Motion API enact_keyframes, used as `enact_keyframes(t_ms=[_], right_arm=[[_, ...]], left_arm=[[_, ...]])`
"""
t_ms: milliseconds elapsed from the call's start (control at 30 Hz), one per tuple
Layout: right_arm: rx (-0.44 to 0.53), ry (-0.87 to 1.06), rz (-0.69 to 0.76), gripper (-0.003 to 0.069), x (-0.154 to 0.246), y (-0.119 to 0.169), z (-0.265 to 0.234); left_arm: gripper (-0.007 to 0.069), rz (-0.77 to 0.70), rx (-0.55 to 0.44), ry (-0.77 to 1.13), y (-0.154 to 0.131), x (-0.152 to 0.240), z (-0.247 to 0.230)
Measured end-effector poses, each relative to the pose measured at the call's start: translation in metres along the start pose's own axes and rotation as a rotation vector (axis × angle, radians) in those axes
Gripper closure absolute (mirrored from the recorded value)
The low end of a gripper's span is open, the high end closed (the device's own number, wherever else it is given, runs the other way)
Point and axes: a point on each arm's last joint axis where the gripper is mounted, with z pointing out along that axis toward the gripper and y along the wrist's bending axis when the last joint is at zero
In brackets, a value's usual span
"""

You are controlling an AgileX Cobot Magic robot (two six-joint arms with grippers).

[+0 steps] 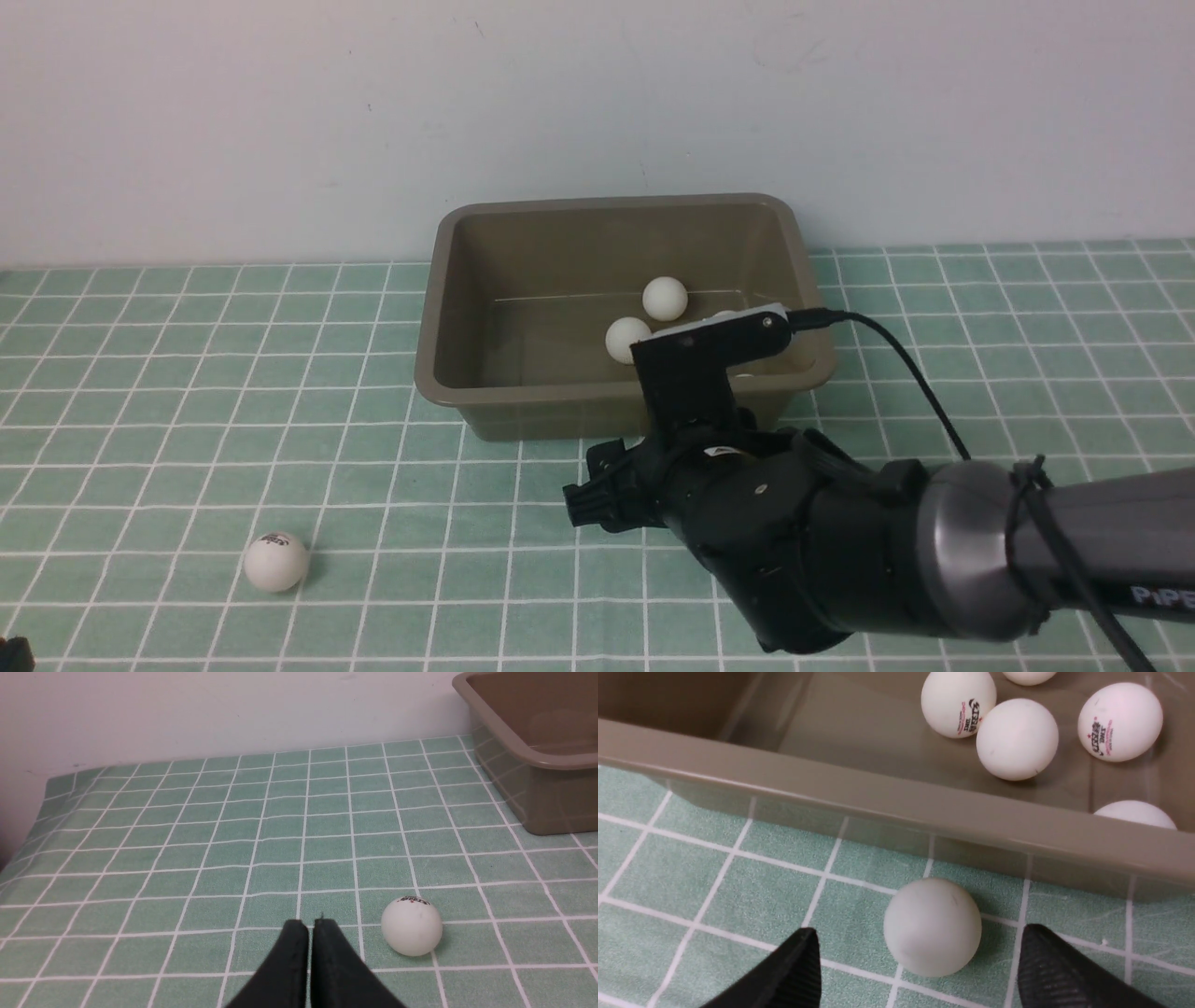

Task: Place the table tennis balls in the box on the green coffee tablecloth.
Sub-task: 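Reach for and grasp a ping pong ball on the table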

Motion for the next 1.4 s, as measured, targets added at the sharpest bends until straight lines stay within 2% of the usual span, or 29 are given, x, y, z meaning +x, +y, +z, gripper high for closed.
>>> enact_keyframes(t_ms=[433, 733, 1133, 1300, 1400], right_arm=[[0.018, 0.053, -0.05, 0.0144, 0.02, 0.005, 0.023], [0.011, 0.038, -0.047, 0.0144, 0.014, 0.014, 0.035], [0.05, 0.067, -0.024, 0.0144, 0.017, -0.004, 0.051], [0.038, 0.072, -0.006, 0.0145, 0.013, -0.009, 0.055], [0.014, 0.071, 0.004, 0.019, 0.009, -0.008, 0.056]], left_arm=[[0.0629, 0.0, 0.0, 0.0, 0.0, 0.0, 0.0], [0.0629, 0.0, 0.0, 0.0, 0.0, 0.0, 0.0], [0.0629, 0.0, 0.0, 0.0, 0.0, 0.0, 0.0], [0.0629, 0.0, 0.0, 0.0, 0.0, 0.0, 0.0], [0.0629, 0.0, 0.0, 0.0, 0.0, 0.0, 0.0]])
